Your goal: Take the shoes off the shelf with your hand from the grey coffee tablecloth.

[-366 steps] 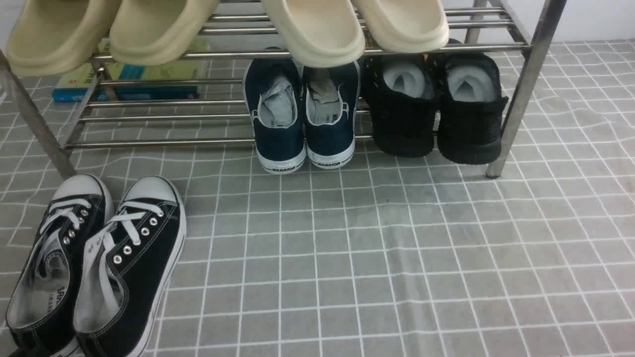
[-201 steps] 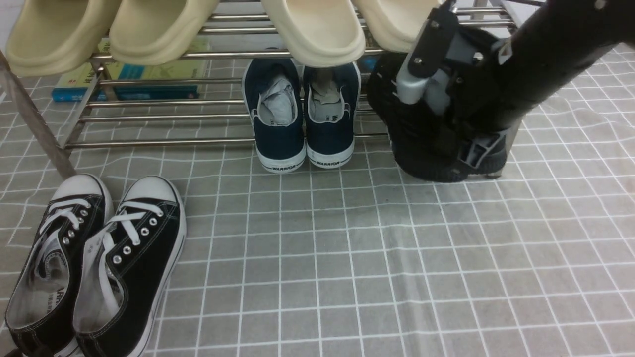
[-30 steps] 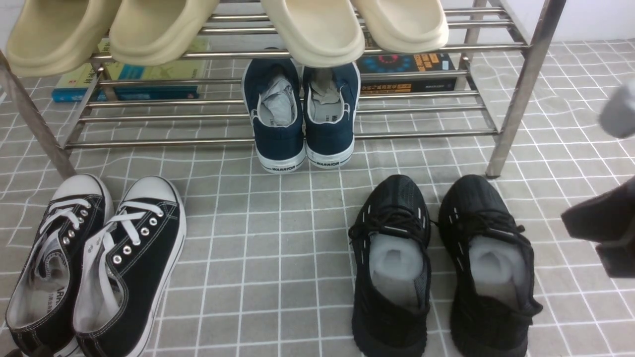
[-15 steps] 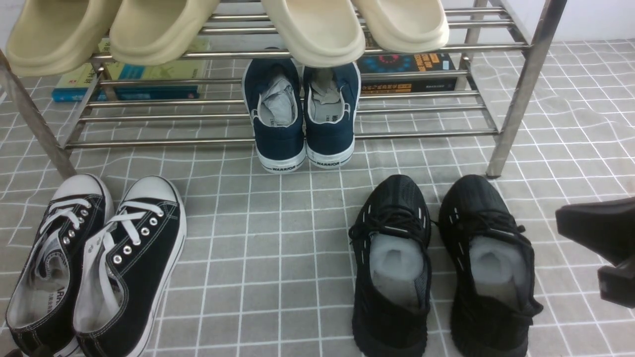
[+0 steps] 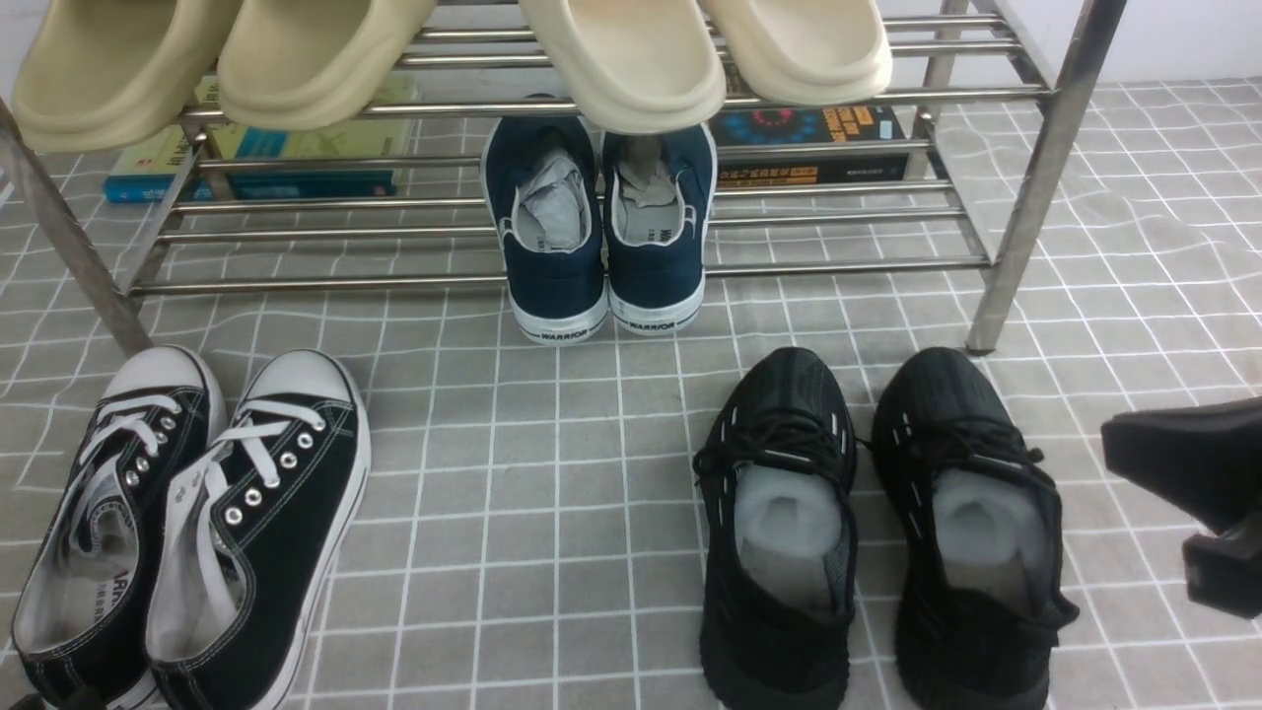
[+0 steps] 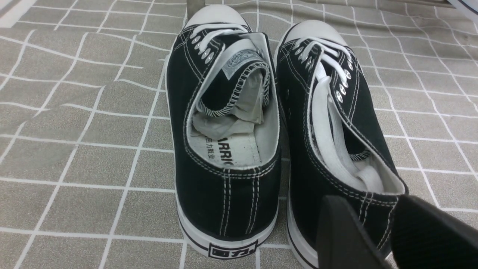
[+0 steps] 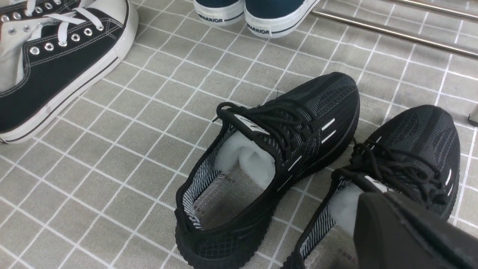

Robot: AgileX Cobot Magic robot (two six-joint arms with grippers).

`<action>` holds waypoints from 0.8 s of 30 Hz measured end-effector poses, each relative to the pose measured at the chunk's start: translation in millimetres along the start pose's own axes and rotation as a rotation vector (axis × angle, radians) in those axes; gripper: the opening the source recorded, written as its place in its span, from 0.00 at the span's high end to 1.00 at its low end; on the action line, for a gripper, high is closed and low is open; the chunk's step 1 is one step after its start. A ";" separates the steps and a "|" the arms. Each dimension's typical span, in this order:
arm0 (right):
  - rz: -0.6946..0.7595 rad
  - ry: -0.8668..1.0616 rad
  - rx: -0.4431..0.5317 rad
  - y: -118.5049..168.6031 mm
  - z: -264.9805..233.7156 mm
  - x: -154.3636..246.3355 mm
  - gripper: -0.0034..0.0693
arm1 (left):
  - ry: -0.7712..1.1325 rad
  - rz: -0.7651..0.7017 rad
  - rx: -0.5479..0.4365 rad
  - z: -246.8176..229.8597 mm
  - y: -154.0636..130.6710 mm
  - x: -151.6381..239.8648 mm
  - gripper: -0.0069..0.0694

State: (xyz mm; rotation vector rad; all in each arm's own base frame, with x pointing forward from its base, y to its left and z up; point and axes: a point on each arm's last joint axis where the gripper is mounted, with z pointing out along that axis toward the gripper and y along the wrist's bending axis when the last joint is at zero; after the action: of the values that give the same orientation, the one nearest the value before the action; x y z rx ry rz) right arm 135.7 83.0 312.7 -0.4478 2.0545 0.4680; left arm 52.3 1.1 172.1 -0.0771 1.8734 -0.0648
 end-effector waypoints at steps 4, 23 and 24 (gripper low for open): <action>-0.012 -0.078 0.037 -7.7 -2.9 21.4 0.96 | 0.000 0.000 0.000 0.0 0.0 0.0 0.60; 0.104 -0.273 0.478 -49.2 -32.2 168.7 0.95 | 0.000 0.000 0.000 0.0 0.0 0.0 0.60; 0.106 -0.276 0.485 -49.3 -33.0 169.3 0.95 | 0.000 0.000 0.000 0.0 0.0 0.0 0.60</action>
State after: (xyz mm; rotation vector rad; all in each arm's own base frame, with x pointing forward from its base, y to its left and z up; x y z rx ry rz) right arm 53.9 2.9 174.6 0.0173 1.8456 0.0745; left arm 52.3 1.1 172.1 -0.0771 1.8734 -0.0648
